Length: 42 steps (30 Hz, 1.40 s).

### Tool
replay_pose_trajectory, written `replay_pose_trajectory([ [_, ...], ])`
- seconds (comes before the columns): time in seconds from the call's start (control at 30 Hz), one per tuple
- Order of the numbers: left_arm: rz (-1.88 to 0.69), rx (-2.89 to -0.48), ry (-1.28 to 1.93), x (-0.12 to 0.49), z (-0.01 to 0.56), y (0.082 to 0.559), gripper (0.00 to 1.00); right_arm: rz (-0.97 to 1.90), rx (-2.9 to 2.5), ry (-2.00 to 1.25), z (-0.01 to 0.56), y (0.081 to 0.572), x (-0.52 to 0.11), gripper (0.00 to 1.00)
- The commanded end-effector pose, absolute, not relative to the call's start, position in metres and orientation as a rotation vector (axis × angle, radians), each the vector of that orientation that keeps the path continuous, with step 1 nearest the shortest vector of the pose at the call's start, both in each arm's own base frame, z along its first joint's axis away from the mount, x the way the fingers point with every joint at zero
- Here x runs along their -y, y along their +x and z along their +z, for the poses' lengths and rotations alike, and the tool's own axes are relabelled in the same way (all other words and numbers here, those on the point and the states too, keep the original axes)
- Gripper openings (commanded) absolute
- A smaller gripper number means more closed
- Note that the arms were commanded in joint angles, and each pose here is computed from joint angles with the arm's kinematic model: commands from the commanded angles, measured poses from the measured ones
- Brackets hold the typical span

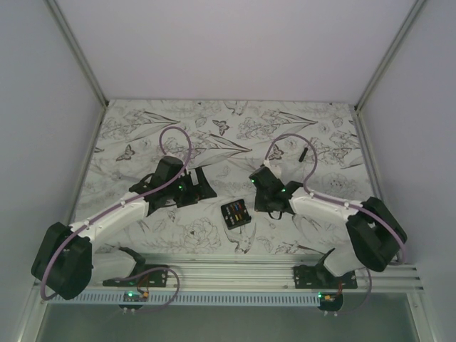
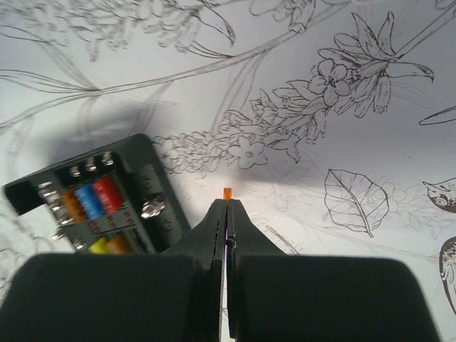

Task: Snap on the fuse box
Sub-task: Pick up the fuse from the center of the board.

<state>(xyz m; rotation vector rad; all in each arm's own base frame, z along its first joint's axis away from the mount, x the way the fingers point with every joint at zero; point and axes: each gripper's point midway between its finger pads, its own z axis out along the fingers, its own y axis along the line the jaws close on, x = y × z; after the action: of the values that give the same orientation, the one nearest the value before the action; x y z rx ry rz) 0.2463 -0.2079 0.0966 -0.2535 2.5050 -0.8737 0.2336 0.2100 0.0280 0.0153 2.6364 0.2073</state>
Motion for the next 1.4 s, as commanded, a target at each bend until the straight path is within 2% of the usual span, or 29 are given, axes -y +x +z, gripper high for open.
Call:
replay_pose_trajectory([
  [0.0,-0.904,-2.494,-0.235,0.208,0.103,0.243,0.90,0.401,-2.481,-0.009,0.069,0.247,-0.230,0.00],
  [0.3,-1.104,-2.329,-0.187,0.226,0.156,0.244,0.85,0.853,-2.132,-0.198,0.163,0.247,-0.277,0.00],
  [0.63,-1.269,-2.037,-0.036,0.234,0.246,0.225,0.76,1.256,-1.678,-0.424,0.272,0.210,-0.307,0.00],
  [0.83,-1.371,-1.895,0.082,0.245,0.294,0.208,0.64,1.417,-1.506,-0.523,0.311,0.189,-0.318,0.00],
  [0.93,-1.410,-1.836,0.136,0.249,0.312,0.198,0.54,1.465,-1.461,-0.552,0.320,0.182,-0.321,0.00],
  [1.17,-1.451,-1.796,0.214,0.258,0.325,0.183,0.36,1.543,-1.394,-0.590,0.331,0.170,-0.323,0.00],
  [1.37,-1.481,-1.750,0.301,0.266,0.334,0.170,0.25,1.565,-1.380,-0.590,0.332,0.167,-0.323,0.00],
])
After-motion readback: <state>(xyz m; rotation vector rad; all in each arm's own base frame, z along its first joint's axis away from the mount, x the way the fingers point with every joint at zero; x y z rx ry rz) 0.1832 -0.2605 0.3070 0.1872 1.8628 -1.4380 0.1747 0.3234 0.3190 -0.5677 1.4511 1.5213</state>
